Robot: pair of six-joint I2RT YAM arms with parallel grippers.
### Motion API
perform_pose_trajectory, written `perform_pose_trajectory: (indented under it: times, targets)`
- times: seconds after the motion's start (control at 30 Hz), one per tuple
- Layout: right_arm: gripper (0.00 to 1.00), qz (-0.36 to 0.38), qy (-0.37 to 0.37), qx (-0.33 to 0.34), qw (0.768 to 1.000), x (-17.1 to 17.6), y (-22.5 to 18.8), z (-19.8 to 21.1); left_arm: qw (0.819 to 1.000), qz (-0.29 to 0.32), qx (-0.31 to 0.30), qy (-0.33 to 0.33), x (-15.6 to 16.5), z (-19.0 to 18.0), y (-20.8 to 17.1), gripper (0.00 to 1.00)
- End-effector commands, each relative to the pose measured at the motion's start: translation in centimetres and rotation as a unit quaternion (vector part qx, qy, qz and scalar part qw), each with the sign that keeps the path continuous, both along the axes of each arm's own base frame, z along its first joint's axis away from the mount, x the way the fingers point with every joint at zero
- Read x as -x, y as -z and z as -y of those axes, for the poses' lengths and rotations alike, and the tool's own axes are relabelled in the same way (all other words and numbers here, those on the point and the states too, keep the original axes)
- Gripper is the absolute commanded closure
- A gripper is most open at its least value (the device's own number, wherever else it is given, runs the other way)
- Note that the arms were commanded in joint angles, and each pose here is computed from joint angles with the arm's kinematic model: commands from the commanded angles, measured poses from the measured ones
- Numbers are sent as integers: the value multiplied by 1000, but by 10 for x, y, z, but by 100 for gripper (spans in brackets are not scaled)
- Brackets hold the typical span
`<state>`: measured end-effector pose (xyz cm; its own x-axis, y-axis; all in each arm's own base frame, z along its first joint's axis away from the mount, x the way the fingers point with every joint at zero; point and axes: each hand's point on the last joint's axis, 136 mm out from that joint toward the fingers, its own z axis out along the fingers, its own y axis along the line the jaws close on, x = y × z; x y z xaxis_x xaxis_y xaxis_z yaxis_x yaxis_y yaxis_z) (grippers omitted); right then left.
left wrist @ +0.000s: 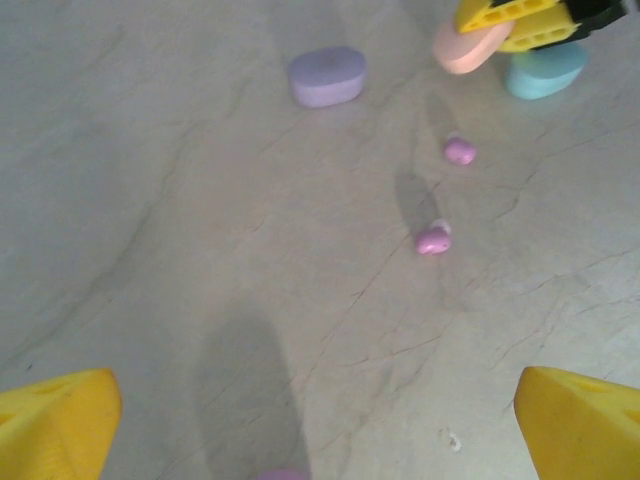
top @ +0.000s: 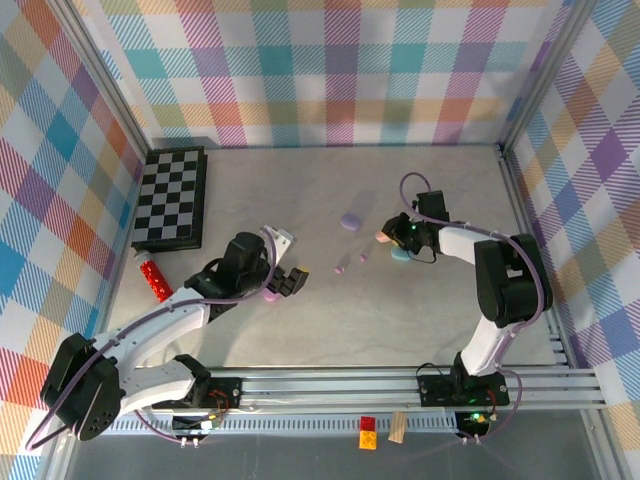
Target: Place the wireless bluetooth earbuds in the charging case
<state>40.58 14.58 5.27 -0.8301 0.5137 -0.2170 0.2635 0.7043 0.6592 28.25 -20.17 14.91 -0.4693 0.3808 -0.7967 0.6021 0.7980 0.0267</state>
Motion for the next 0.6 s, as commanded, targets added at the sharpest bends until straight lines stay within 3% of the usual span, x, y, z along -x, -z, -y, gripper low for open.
perform_pose_trajectory:
  times: [0.0, 0.4, 0.57]
  targets:
    - [65, 1, -1, 20, 1000, -4, 7, 9, 992, -86, -75, -51, 16, -33, 28, 0]
    - [53, 38, -10, 53, 998, -10, -28, 29, 969, -151, -167, -105, 20, -60, 47, 0]
    - [42, 81, -10, 83, 993, -6, -66, 38, 956, -190, -196, -109, 26, -66, 62, 0]
